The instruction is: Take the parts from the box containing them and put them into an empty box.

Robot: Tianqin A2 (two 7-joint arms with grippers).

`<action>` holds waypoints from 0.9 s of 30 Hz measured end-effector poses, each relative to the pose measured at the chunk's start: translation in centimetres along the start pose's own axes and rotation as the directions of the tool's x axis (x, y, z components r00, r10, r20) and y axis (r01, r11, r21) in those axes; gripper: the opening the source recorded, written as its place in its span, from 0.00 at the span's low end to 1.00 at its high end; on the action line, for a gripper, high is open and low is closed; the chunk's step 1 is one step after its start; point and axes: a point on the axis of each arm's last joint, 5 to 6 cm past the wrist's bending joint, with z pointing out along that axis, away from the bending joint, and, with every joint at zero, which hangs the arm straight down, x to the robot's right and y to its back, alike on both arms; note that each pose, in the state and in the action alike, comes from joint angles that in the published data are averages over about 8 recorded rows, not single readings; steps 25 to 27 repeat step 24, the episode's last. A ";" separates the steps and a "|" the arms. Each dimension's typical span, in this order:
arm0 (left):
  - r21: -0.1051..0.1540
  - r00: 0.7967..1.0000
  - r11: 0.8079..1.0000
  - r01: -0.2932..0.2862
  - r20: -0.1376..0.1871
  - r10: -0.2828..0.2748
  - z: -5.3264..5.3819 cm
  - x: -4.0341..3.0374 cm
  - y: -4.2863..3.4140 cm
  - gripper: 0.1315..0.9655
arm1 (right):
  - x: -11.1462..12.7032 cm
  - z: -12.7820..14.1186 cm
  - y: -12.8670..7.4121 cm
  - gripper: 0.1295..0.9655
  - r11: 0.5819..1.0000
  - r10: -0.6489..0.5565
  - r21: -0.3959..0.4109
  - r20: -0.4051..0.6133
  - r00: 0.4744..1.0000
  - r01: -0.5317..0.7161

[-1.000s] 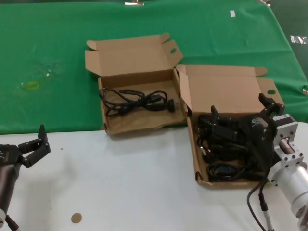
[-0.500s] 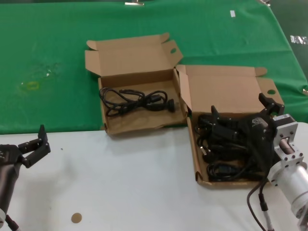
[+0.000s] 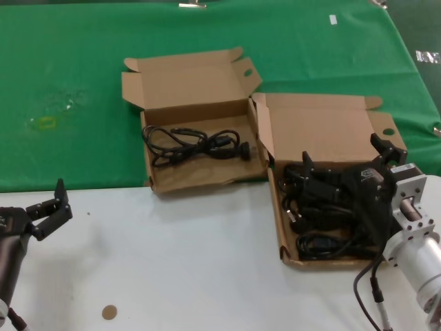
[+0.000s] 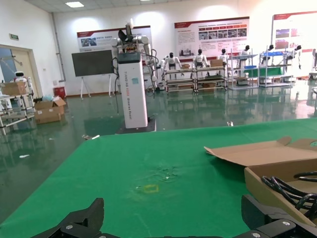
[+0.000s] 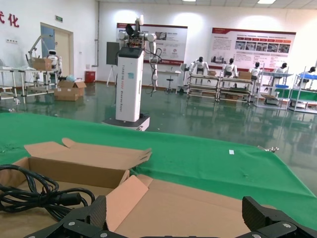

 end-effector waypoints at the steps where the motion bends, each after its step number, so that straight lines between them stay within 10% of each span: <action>1: 0.000 1.000 1.000 0.000 0.000 0.000 0.0 0.00 0.00 1.00 | 0.0 0.0 0.0 1.00 1.000 0.000 0.000 0.000 1.000 0.000; 27: 0.000 1.000 1.000 0.000 0.000 0.000 0.0 0.00 0.00 1.00 | 0.0 0.0 0.0 1.00 1.000 0.000 0.000 0.000 1.000 0.000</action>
